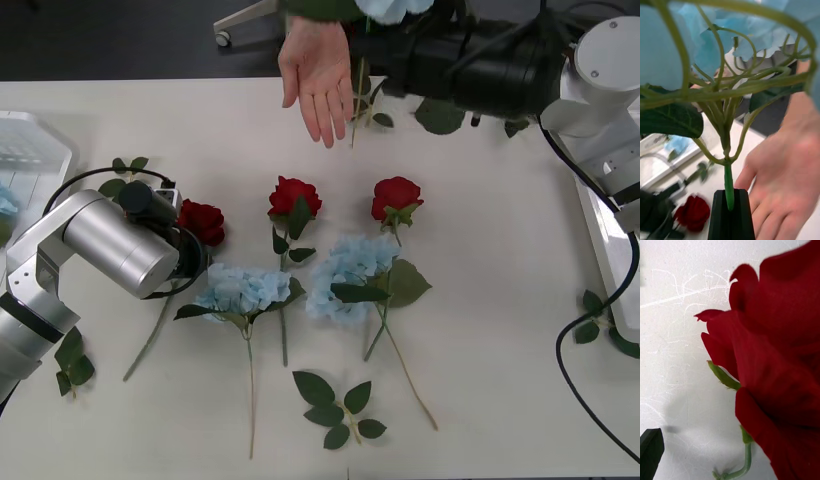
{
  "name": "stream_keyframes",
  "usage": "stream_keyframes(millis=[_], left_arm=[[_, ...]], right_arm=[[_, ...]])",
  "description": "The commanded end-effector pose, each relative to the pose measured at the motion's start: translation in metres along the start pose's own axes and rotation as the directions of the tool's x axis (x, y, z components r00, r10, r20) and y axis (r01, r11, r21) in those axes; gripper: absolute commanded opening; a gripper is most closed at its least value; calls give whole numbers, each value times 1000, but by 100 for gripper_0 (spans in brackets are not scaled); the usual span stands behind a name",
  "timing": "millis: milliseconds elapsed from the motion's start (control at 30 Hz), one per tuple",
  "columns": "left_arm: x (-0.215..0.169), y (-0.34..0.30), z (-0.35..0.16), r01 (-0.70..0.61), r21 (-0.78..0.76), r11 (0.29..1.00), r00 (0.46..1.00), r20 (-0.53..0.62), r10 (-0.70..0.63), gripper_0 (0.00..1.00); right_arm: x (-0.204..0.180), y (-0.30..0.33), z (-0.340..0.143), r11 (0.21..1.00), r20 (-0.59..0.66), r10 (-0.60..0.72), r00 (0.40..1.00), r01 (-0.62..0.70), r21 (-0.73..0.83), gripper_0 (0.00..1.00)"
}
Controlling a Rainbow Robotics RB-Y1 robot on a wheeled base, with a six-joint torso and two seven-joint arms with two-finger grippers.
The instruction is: Place the red flowers into the right box and the blue flowers into the left box. If a person shows an open palm, hand one flower to the person first, then continue sorting.
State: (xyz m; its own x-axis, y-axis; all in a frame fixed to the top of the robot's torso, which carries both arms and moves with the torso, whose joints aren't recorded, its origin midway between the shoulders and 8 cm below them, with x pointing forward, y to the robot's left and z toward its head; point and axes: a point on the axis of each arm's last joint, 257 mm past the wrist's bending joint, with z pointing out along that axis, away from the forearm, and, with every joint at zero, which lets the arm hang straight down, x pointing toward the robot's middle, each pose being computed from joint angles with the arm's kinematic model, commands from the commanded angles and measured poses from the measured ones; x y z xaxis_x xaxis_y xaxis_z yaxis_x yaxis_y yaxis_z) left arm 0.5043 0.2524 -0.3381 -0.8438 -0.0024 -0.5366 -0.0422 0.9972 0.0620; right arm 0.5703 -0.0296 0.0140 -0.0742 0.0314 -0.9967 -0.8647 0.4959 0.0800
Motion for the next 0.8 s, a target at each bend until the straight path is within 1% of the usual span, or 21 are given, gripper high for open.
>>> stream_keyframes(millis=[33,67,200,300,467,600,800], left_arm=[[-29,-13,-12,-85,12,996,994,67,84,100],[-29,-13,-12,-85,12,996,994,67,84,100],[-29,-13,-12,-85,12,996,994,67,84,100],[-29,-13,-12,-85,12,996,994,67,84,100],[-29,-13,-12,-85,12,996,994,67,84,100],[-29,-13,-12,-85,12,996,994,67,84,100],[-29,-13,-12,-85,12,996,994,67,84,100]], right_arm=[[-95,3,16,975,106,-221,969,215,62,0],[-109,-4,18,965,119,-255,960,244,98,0],[-137,-12,25,939,133,-328,935,307,155,0],[-163,-18,33,902,123,-409,904,381,202,0],[-189,-17,47,868,116,-473,874,439,234,0],[-195,-14,55,865,135,-476,869,436,247,0],[-194,-14,58,863,139,-480,867,437,254,0]])
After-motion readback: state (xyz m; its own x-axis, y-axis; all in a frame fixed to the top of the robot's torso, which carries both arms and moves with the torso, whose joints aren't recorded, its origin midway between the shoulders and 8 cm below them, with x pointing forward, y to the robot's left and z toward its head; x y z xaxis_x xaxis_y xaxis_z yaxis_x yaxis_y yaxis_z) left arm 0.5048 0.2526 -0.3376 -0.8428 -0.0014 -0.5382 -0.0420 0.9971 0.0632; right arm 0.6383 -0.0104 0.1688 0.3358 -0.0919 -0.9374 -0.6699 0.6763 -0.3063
